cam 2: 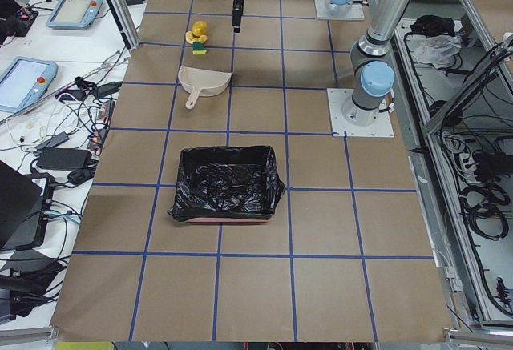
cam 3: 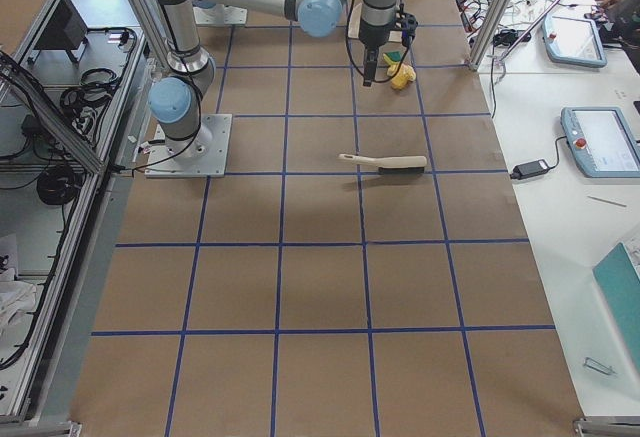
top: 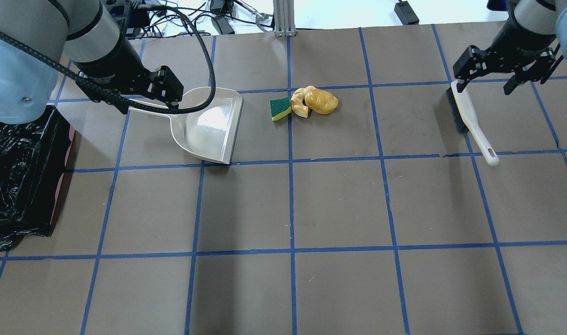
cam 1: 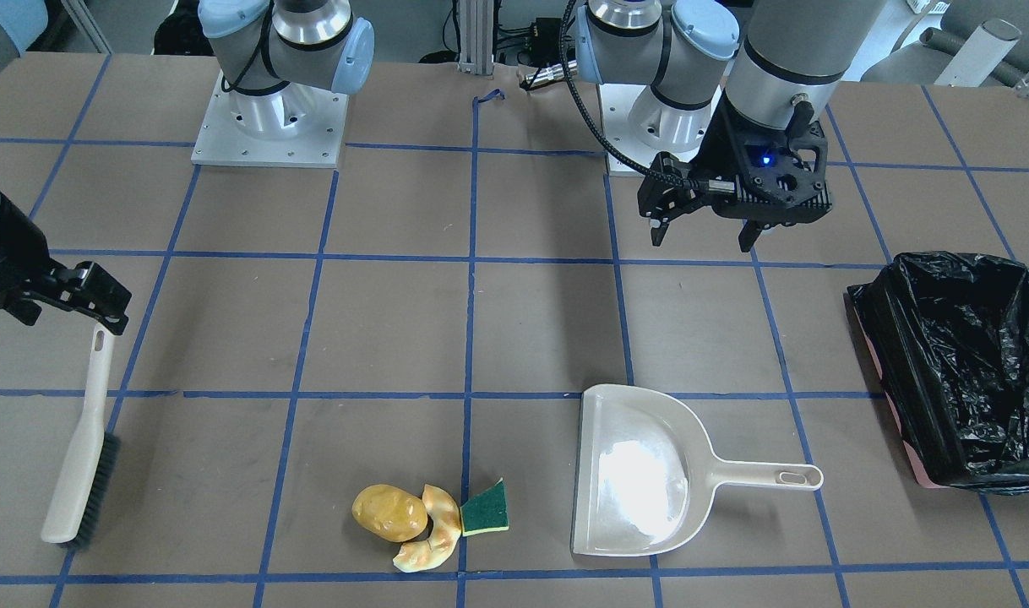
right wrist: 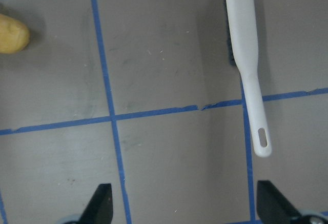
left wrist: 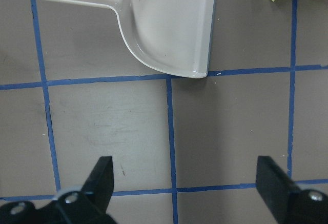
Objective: Sweep and dump trash into bin
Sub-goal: 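Reach the left gripper to the dustpan handle while the right gripper reaches the white brush, then grasp the dustpan handle with left gripper while right gripper grasps brush handle, then lift the brush with the right gripper and carry it toward the sponge and toy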
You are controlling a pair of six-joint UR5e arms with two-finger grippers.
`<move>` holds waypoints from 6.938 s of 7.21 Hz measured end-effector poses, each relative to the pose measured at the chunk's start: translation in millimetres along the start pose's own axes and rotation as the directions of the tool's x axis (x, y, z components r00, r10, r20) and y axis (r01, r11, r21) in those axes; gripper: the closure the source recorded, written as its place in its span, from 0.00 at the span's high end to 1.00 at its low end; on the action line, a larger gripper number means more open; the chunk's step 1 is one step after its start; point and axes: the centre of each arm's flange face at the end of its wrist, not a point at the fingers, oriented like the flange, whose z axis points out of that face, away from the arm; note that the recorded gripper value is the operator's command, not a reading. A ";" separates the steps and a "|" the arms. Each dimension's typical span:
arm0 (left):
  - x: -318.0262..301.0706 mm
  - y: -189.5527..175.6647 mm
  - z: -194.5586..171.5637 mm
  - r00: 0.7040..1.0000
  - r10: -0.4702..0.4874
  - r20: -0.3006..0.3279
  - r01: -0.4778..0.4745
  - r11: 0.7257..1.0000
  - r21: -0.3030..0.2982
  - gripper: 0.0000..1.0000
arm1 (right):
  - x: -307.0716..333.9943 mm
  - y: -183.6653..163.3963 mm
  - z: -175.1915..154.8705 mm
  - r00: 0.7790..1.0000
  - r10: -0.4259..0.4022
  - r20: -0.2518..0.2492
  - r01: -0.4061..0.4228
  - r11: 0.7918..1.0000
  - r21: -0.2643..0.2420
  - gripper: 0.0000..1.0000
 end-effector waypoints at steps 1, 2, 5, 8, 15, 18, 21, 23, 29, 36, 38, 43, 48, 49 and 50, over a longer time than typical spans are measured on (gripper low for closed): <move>-0.7 -5.1 13.9 1.000 -0.001 -0.001 0.001 1.000 -0.026 1.00 | 23.5 -11.0 24.6 1.000 0.000 -0.012 0.000 1.000 -0.005 1.00; -1.7 -13.0 40.2 1.000 -0.003 -0.003 0.002 0.998 -0.061 1.00 | 48.4 -19.1 49.0 1.000 -0.016 -0.013 0.015 1.000 -0.022 0.99; -8.9 -52.6 138.7 0.995 0.095 0.034 -0.093 0.994 -0.052 1.00 | 112.2 -31.4 107.7 1.000 -0.024 0.007 0.024 0.999 -0.039 0.93; -43.1 -96.5 171.2 0.890 0.448 0.082 -0.448 0.894 -0.019 1.00 | 83.8 -17.7 143.7 0.998 -0.056 0.031 0.057 0.996 -0.064 0.94; -86.9 -142.2 209.5 0.212 0.977 -0.022 -0.972 0.209 -0.105 1.00 | 77.2 -2.5 171.0 0.997 -0.067 0.049 0.072 0.991 -0.113 0.56; -102.4 -157.2 214.8 0.110 0.988 0.106 -0.966 0.132 -0.224 1.00 | 78.9 -1.3 172.3 0.997 -0.066 0.044 0.070 0.990 -0.120 0.34; -103.2 -157.4 240.0 0.041 0.991 0.125 -0.974 0.067 -0.215 0.90 | 79.6 -1.4 172.0 0.997 -0.066 0.042 0.070 0.990 -0.120 0.23; -114.5 -148.1 248.3 0.025 0.998 0.060 -0.989 0.034 -0.143 0.91 | 79.2 -0.4 172.9 0.997 -0.057 0.043 0.062 0.990 -0.128 0.12; -164.1 -153.5 250.8 0.105 0.994 0.009 -0.994 0.105 0.024 0.95 | 62.9 -8.3 153.7 0.997 -0.069 0.042 0.073 0.993 -0.092 0.03; -153.5 -153.3 241.1 0.102 0.995 0.007 -0.995 0.102 0.000 0.09 | -65.3 -26.1 129.8 0.968 -0.231 0.102 0.233 0.972 -0.017 0.00; -153.1 -153.5 238.2 0.092 0.996 0.013 -0.996 0.092 -0.003 0.02 | -98.6 -22.3 129.2 0.962 -0.252 0.103 0.256 0.967 -0.022 0.00; -151.9 -149.4 234.0 -0.003 1.000 -0.010 -0.998 -0.004 -0.070 0.00 | -175.9 -20.7 133.1 0.990 -0.115 0.080 0.119 0.992 -0.042 0.01; -130.5 -157.0 234.1 -0.043 0.998 -0.052 -0.991 -0.049 -0.127 0.00 | -219.1 -26.5 145.3 0.986 -0.138 0.089 0.143 0.988 -0.052 0.01; -131.7 -157.9 235.0 -0.034 0.998 -0.052 -0.991 -0.040 -0.126 0.00 | -231.7 -23.7 147.2 0.986 -0.145 0.083 0.149 0.987 -0.053 0.01; -133.1 -158.4 236.0 -0.025 0.998 -0.052 -0.992 -0.032 -0.125 0.00 | -239.5 -21.2 151.6 0.988 -0.135 0.079 0.139 0.988 -0.061 0.01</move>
